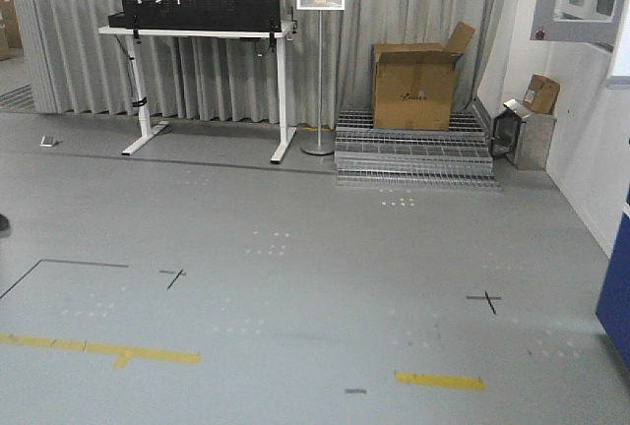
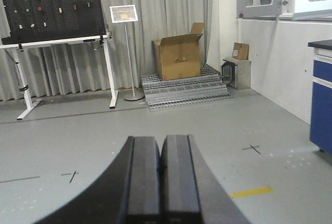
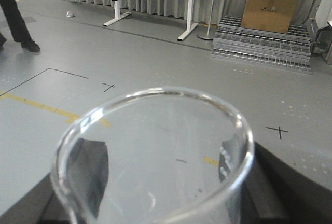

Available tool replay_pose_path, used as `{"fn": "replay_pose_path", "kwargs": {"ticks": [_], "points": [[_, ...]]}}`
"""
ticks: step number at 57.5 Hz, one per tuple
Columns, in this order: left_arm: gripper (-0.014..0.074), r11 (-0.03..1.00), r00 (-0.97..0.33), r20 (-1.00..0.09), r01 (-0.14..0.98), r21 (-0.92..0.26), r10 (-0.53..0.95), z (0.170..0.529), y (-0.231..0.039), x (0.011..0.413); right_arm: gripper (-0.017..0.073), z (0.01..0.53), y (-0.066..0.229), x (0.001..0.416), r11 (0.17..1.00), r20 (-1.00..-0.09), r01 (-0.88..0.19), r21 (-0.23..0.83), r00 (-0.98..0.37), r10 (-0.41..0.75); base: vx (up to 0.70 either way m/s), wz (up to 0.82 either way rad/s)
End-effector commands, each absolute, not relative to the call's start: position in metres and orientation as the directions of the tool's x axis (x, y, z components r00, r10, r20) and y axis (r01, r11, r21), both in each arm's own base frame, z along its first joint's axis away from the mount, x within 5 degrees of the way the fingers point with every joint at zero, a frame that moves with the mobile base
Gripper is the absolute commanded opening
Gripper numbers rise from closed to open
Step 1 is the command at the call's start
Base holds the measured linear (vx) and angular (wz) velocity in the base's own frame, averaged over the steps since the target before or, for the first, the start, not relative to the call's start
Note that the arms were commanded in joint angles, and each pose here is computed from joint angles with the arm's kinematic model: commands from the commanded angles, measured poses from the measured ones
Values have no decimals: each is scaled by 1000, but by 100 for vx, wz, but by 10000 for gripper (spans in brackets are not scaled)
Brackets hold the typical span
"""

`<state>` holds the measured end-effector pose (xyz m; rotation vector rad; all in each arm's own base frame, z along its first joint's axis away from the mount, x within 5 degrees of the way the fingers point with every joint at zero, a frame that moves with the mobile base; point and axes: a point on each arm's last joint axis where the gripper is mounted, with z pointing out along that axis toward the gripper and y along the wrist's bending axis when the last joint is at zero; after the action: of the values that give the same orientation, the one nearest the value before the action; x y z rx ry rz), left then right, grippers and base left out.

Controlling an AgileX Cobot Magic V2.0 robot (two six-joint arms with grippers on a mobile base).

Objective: Pick beaker and place in left cabinet
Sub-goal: 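Drive the base across the lab holding the beaker in the right gripper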

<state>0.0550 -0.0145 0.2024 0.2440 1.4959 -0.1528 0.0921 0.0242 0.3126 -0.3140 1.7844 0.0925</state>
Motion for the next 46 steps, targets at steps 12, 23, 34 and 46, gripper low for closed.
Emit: {"fn": "replay_pose_path", "kwargs": {"ticks": [12, 23, 34, 46], "points": [[1, 967, 152, -988, 247, 54, 16, 206, -14, 53, -4, 327, 27, 93, 951, -980, -282, -127, -115, -165, 75, -6], [1, 967, 152, -988, 247, 54, 16, 206, -14, 53, -4, 327, 27, 93, 951, -980, -282, -127, -115, -165, 74, -10], [1, 967, 152, -988, 247, 54, 16, 206, -14, 53, -4, 327, 27, 93, 951, -980, -282, -127, -115, -165, 73, -9], [1, 967, 152, -988, 247, 54, 16, 206, -14, 53, -4, 327, 27, 93, 951, -979, -282, -127, -115, -165, 73, -5]]}}
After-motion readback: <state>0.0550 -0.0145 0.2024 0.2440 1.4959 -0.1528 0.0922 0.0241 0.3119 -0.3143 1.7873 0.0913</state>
